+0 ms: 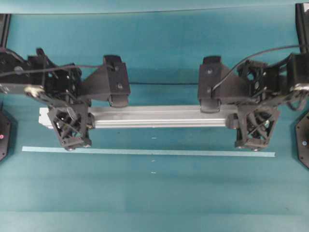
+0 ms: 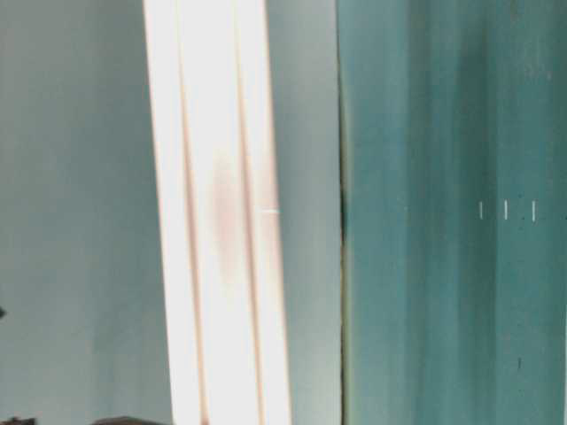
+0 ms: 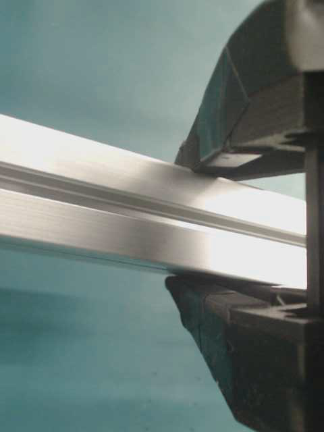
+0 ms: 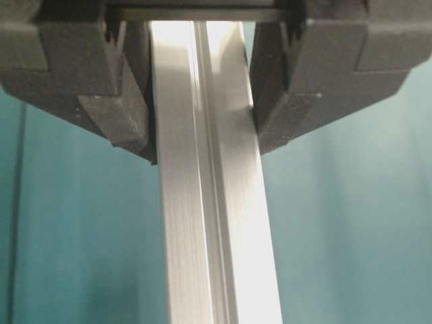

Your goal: Lift the metal rail with both hands.

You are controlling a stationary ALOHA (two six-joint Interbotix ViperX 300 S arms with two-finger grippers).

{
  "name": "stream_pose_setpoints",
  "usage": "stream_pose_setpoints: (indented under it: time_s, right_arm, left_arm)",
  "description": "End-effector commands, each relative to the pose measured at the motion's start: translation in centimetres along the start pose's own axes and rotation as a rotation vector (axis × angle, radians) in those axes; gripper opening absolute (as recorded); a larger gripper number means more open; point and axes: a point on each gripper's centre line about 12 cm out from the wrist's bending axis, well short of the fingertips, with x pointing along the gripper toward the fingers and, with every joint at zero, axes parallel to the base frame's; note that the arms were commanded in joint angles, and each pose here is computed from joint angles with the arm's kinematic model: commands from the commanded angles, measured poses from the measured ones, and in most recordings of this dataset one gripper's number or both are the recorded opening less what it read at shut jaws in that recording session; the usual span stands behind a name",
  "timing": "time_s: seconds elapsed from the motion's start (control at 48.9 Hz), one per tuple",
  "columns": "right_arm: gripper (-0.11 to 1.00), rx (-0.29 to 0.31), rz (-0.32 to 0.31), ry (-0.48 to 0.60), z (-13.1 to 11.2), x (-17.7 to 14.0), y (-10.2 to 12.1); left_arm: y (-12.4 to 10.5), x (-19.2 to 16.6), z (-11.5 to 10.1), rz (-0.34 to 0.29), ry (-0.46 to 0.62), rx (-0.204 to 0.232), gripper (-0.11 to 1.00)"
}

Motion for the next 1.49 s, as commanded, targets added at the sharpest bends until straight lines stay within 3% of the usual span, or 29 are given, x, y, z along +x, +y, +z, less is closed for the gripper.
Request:
stream_pose_setpoints:
  time_s: [0.0, 0.634, 1.473]
  right_arm:
    - [0.4, -0.009, 0.007, -0.01, -0.3, 0.9, 0.4]
    - [0.39, -0.036, 0.017, 0.008, -2.5, 8.6, 1.5]
    - [0.39, -0.074, 0.017, 0.021, -3.3, 13.9, 2.3]
  left_arm:
    - [0.2, -0.1, 0.3, 0.0, -0.038, -0.046, 0.33]
    - [-0.1, 8.0, -0.9, -0.011, -0.059, -0.03, 0.33]
    - [-0.6, 12.0, -2.0, -0.01, -0.027, 0.004, 0.33]
